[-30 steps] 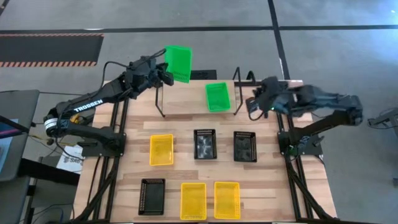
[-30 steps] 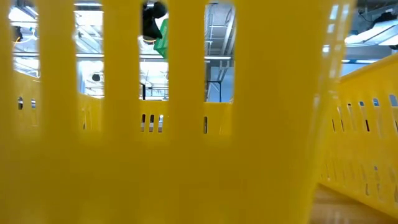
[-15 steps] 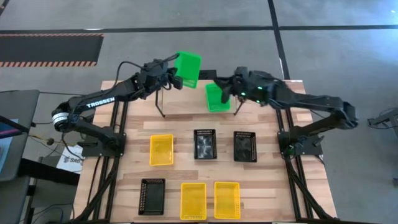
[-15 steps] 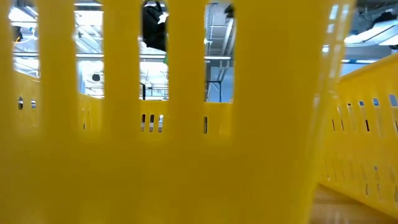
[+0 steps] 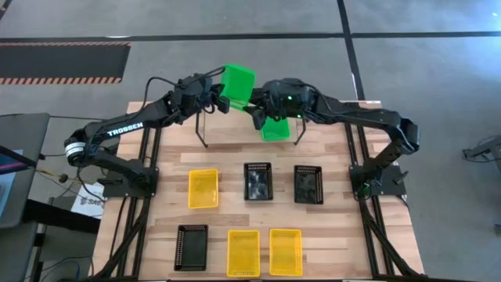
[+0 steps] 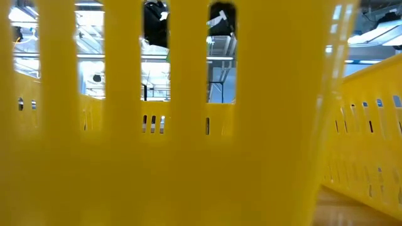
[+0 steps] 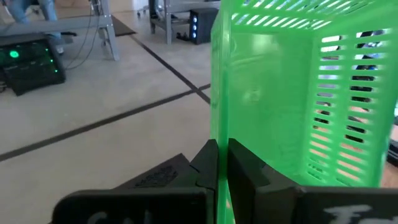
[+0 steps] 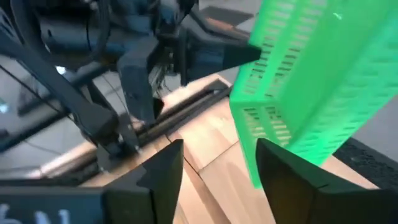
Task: Stack baskets on shelf by color
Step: Stack the green bin on the green bin on the shelf
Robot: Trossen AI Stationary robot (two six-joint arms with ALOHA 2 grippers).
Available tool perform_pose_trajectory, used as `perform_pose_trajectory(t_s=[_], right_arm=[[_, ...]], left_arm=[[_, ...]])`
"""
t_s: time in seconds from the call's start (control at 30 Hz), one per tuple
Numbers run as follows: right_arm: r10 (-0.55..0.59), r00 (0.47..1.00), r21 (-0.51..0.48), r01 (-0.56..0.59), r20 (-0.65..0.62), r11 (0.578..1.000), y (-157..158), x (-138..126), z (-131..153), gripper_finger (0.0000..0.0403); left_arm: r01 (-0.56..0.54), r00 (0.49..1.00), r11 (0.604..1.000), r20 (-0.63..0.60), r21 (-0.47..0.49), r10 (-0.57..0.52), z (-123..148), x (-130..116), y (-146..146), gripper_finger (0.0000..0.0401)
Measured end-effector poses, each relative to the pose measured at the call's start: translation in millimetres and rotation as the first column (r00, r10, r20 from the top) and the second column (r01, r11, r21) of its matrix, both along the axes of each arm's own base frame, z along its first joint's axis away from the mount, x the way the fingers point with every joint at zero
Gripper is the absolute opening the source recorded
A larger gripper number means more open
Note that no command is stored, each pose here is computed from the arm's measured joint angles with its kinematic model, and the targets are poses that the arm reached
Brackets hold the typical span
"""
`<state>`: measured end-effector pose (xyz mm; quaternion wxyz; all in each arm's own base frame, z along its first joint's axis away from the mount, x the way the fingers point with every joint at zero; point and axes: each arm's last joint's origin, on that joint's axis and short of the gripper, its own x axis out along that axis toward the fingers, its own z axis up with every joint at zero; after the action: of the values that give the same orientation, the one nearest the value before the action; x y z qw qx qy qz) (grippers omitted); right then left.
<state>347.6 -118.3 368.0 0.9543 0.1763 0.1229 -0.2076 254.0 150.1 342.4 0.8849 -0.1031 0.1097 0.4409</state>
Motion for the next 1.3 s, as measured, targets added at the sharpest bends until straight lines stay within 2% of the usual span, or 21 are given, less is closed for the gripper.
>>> perform_pose_trajectory(t_s=[0.07, 0.27, 0.43, 0.6, 0.9, 1.07, 1.2, 1.3], right_arm=[[0.006, 0.999, -0.016, -0.007, -0.035, 1.000, -1.1, 3.4, 4.8, 0.0231], [-0.085, 0.978, -0.090, 0.068, -0.191, 0.994, -11.3, 1.0, 10.7, 0.0230], [-0.135, 0.964, -0.093, 0.116, -0.230, 0.989, -20.5, -8.7, 14.6, 0.0229], [-0.167, 0.964, -0.073, 0.155, -0.206, 0.985, -26.4, -10.2, 15.4, 0.0228], [-0.176, 0.949, -0.072, 0.163, -0.261, 0.984, -39.1, 20.5, -21.5, 0.0227], [-0.189, 0.956, -0.090, 0.173, -0.223, 0.981, -45.3, 27.1, -24.9, 0.0225], [-0.218, 0.956, -0.096, 0.203, -0.194, 0.974, -52.1, 25.2, -22.2, 0.0199], [-0.242, 0.950, -0.100, 0.227, -0.195, 0.969, -58.8, 22.0, -22.2, 0.0148]], left_arm=[[0.017, 1.000, 1.000, 0.004, -0.003, -0.017, 0.2, 0.4, -0.2, 0.0000], [0.037, 0.999, 0.999, 0.009, 0.001, -0.037, 2.1, -0.4, -1.4, 0.0000], [0.038, 0.999, 0.999, 0.007, 0.004, -0.038, 2.2, -0.5, -1.2, 0.0000], [0.038, 0.999, 0.999, 0.009, 0.006, -0.039, 2.5, -0.3, -1.3, 0.0000], [0.069, 0.998, 0.998, 0.014, 0.000, -0.069, 2.5, 1.2, -3.5, 0.0000], [0.081, 0.997, 0.997, 0.018, -0.003, -0.081, 2.9, 1.4, -4.5, 0.0000], [0.106, 0.994, 0.994, 0.028, -0.005, -0.106, 3.7, 2.9, -7.2, 0.0000], [0.119, 0.992, 0.993, 0.029, -0.007, -0.119, 3.7, 4.0, -9.3, 0.0000]])
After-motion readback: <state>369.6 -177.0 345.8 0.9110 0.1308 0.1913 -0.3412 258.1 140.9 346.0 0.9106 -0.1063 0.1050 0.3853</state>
